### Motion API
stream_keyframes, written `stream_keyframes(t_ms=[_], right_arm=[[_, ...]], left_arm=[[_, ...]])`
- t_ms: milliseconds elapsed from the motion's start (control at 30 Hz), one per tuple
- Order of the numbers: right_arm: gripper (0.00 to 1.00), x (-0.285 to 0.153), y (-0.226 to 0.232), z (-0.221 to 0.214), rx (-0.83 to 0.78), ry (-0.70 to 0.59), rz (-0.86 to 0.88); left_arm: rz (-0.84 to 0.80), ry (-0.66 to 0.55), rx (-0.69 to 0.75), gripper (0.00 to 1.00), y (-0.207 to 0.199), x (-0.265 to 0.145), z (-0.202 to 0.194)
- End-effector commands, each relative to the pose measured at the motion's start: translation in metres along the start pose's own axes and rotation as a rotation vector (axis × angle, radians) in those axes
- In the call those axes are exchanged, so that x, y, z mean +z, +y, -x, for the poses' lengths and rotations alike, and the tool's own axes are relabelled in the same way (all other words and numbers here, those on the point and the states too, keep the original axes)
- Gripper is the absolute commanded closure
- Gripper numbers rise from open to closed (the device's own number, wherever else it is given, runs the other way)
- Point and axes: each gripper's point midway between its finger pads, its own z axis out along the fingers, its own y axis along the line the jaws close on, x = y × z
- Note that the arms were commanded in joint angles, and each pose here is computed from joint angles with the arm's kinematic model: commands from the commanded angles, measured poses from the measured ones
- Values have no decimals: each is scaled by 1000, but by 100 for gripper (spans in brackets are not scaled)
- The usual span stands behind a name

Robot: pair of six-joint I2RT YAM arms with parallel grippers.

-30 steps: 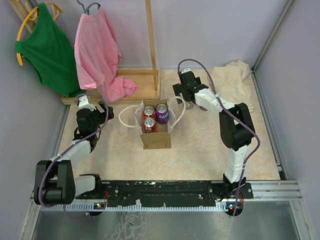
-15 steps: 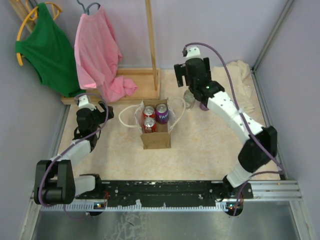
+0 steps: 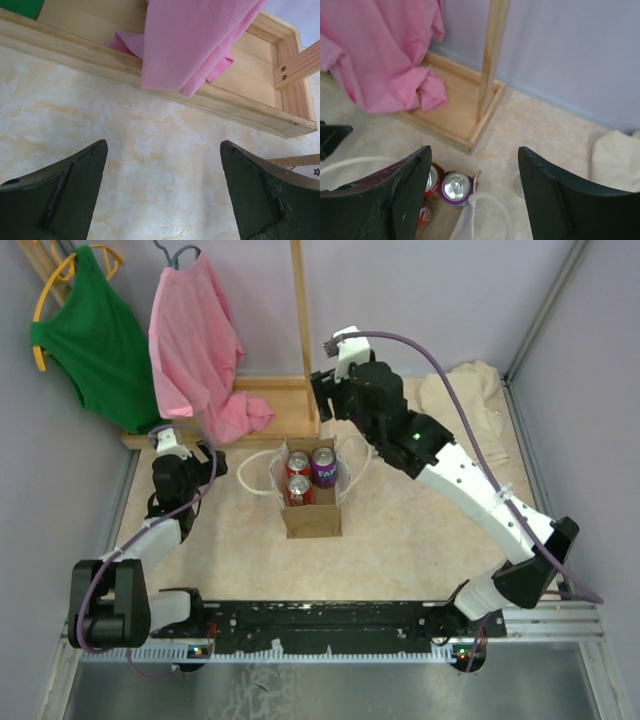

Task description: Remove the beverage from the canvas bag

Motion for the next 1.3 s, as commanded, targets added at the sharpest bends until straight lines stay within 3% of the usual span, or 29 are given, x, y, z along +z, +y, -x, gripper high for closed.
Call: stream_keyframes(t_ms=[0, 533, 667, 800, 1267], right_arm=[[31, 13, 34, -41, -10, 133, 119], [46, 46, 83, -160, -85, 409, 247], [44, 50, 92, -179, -94, 451, 274], [34, 54, 95, -197, -108, 494, 274], [33, 57, 79, -242, -154, 606, 178]], left_arm=[[-16, -29, 0, 0, -5, 1, 11], [-23, -22, -7, 0, -7, 1, 9], [-21, -23, -5, 0, -7, 1, 9], [-23, -21, -7, 0, -7, 1, 9], [-23, -13, -3, 0, -6, 1, 6]])
